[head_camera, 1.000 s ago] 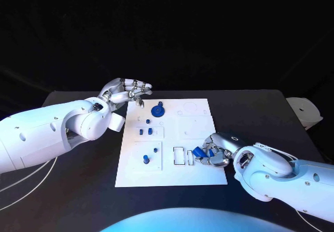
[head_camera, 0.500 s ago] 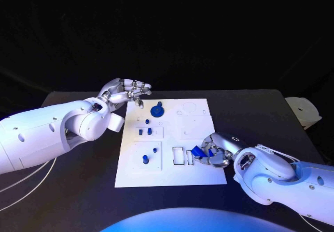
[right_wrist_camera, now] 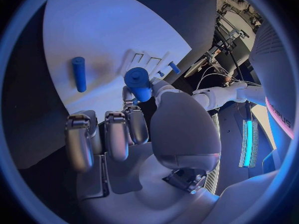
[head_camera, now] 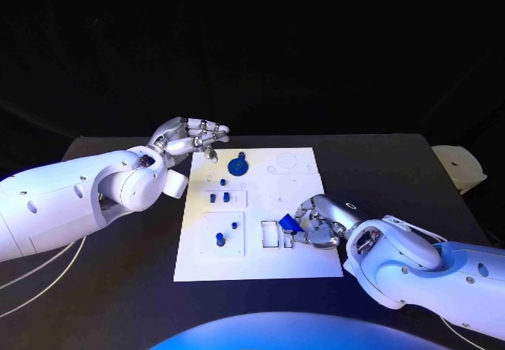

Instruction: Assemble the parts on the task board

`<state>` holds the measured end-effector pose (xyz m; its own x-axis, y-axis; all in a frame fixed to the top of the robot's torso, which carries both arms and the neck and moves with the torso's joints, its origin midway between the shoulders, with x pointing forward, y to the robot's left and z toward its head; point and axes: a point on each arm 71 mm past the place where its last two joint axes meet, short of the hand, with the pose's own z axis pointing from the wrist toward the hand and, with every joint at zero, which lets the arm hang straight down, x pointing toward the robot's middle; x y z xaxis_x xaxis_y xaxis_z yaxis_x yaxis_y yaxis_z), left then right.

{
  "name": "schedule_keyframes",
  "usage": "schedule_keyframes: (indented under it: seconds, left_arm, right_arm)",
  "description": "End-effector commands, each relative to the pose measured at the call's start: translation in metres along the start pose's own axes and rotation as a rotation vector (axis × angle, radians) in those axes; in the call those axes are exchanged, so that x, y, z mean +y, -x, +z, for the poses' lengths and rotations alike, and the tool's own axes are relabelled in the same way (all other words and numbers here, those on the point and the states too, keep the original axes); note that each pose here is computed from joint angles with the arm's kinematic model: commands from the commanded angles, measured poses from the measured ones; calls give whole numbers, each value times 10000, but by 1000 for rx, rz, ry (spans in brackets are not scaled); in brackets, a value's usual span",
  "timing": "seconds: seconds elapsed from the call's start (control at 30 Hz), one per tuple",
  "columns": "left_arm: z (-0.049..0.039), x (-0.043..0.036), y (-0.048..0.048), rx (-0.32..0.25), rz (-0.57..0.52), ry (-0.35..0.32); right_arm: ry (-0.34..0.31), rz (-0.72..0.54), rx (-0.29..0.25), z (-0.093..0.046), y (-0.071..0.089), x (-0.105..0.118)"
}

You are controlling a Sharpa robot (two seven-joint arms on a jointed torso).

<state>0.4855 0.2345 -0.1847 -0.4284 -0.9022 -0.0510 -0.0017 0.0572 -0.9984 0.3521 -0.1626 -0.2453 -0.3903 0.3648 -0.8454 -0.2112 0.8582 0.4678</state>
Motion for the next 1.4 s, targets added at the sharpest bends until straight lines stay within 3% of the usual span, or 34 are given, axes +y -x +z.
schedule_keyframes:
  seconds: [0.03,0.37,0.7,1.4]
  left_arm:
    - [8,-13,-37,21,-11,-7]
    - [11,-14,-49,25,-12,-7]
    - [9,-15,-51,27,-13,-6]
    - [6,-15,-51,29,-12,-5]
  right_arm:
    - [-5,19,27,32,-41,33]
    - [6,8,85,145,-158,133]
    - [5,-7,91,228,-203,148]
    - [18,-9,89,237,-231,183]
